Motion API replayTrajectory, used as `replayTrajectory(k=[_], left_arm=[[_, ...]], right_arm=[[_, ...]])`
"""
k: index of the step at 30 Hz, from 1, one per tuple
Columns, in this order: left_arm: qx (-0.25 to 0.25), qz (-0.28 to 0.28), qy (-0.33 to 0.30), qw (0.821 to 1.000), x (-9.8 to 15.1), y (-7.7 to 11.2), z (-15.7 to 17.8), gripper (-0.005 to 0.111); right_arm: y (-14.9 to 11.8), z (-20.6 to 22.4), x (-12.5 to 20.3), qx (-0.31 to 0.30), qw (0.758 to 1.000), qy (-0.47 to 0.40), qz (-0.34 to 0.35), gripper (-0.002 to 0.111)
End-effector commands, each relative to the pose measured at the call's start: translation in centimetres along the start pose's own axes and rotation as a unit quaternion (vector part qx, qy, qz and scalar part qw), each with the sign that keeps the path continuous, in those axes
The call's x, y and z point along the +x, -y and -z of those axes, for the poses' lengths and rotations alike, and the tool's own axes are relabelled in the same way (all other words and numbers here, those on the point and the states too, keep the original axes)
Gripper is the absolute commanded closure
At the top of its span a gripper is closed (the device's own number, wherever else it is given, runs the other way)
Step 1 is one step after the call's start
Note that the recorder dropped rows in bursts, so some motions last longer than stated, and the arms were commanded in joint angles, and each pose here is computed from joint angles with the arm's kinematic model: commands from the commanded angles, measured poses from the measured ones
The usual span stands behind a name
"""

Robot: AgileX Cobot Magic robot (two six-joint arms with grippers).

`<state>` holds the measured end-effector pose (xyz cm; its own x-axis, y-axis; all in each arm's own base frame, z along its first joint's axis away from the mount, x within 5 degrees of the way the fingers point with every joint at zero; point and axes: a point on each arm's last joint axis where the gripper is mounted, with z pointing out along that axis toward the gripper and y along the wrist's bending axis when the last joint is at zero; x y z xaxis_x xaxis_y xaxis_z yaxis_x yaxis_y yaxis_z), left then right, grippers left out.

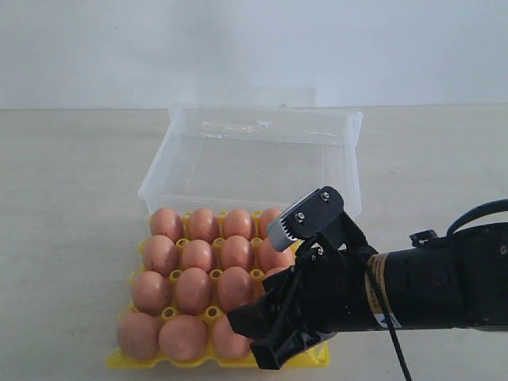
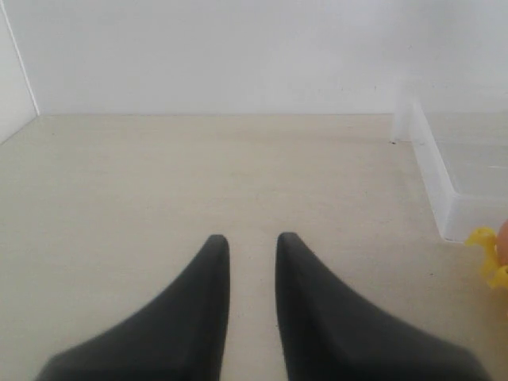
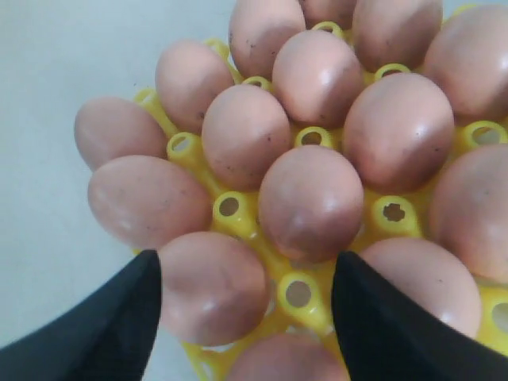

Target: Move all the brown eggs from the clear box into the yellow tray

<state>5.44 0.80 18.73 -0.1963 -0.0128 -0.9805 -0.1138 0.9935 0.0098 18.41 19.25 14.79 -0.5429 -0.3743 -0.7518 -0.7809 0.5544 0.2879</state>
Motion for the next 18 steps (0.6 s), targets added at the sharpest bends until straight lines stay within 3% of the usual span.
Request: replayTrajectory(k=[1, 10, 15, 18], left_arm=[[0.004, 0.001, 0.002, 1.0, 0.0, 0.0, 0.0, 0.085], [0.004, 0.001, 0.002, 1.0, 0.0, 0.0, 0.0, 0.085], [0.004, 0.001, 0.002, 1.0, 0.0, 0.0, 0.0, 0.085], [0.004, 0.001, 0.002, 1.0, 0.0, 0.0, 0.0, 0.085]], right_arm=[[0.3, 0.1, 0.1, 0.011, 1.0, -0.004, 0.001, 0.046], [0.2, 0.2, 0.0, 0.008, 1.0, 0.001, -0.01, 0.046], [-1.4, 1.8, -2.1, -0.05, 0.994, 0.072, -0.065, 0.046], [-2.5, 3.9, -4.2, -0.064, 0.989, 0.129, -0.039, 0.05]])
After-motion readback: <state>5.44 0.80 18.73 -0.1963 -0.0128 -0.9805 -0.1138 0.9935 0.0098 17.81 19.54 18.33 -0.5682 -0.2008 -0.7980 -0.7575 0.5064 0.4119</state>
